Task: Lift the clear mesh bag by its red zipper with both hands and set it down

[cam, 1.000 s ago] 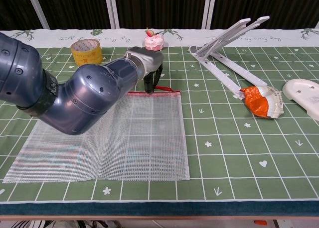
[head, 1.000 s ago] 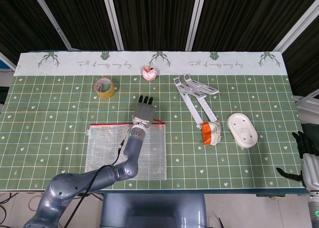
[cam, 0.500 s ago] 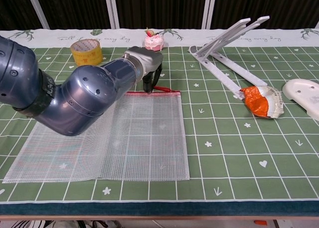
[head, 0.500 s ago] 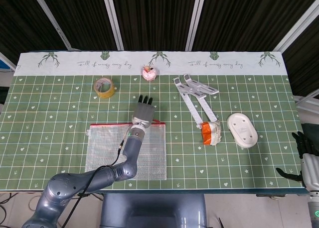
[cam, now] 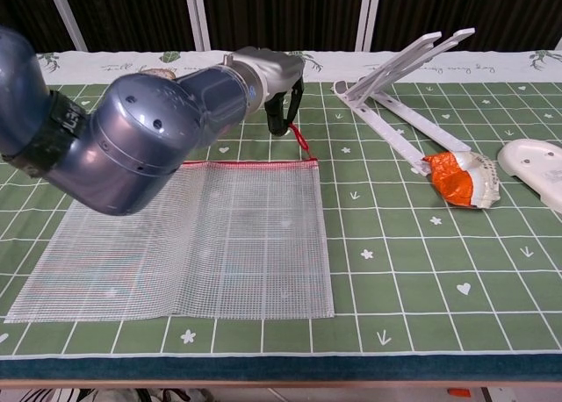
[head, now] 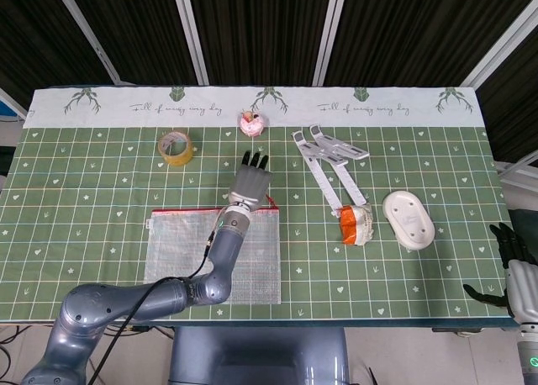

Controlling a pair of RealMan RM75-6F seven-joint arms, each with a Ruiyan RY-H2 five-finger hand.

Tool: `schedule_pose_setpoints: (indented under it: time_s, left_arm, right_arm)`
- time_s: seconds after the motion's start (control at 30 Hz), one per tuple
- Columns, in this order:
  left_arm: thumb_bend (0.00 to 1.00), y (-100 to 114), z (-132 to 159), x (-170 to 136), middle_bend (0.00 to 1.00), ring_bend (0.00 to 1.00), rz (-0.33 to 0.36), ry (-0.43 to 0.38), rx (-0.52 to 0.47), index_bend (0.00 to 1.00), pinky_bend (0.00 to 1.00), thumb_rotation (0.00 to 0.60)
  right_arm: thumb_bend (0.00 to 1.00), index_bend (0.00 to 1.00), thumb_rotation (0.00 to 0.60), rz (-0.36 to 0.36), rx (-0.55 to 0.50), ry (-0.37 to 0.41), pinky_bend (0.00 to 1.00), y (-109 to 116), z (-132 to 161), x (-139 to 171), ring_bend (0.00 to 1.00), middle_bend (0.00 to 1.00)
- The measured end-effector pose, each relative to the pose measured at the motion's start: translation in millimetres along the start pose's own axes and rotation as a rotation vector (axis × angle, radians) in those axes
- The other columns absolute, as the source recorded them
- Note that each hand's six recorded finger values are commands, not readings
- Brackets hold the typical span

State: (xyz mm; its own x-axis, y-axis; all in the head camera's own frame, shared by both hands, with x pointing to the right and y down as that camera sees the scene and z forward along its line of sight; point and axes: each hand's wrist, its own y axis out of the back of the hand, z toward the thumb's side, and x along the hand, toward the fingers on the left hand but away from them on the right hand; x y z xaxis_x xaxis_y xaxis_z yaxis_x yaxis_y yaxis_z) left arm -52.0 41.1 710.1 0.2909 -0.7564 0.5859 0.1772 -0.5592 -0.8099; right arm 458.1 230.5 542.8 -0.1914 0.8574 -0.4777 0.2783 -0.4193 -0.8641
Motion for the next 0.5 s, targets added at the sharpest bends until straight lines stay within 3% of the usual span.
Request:
schedule_pose_setpoints:
  time_s: [0.37, 0.5]
  left_arm:
    - [0.39, 61.6, 18.3, -30.1, 0.1, 0.0, 0.1, -0.105, -0.079, 0.57, 0.0, 0.6]
    - [0.39, 83.8, 20.7, -37.7, 0.1, 0.0, 0.137, -0.126, -0.103, 0.57, 0.0, 0.6]
  right_arm:
    - [0.18, 0.0, 0.6, 0.051, -0.092, -0.043, 0.21, 1.8, 13.8, -0.4, 0.0, 0.0]
    - [0.23, 0.1, 0.6, 0.09, -0.196, -0.07, 0.21, 0.0, 27.9, -4.2, 0.0, 0.01]
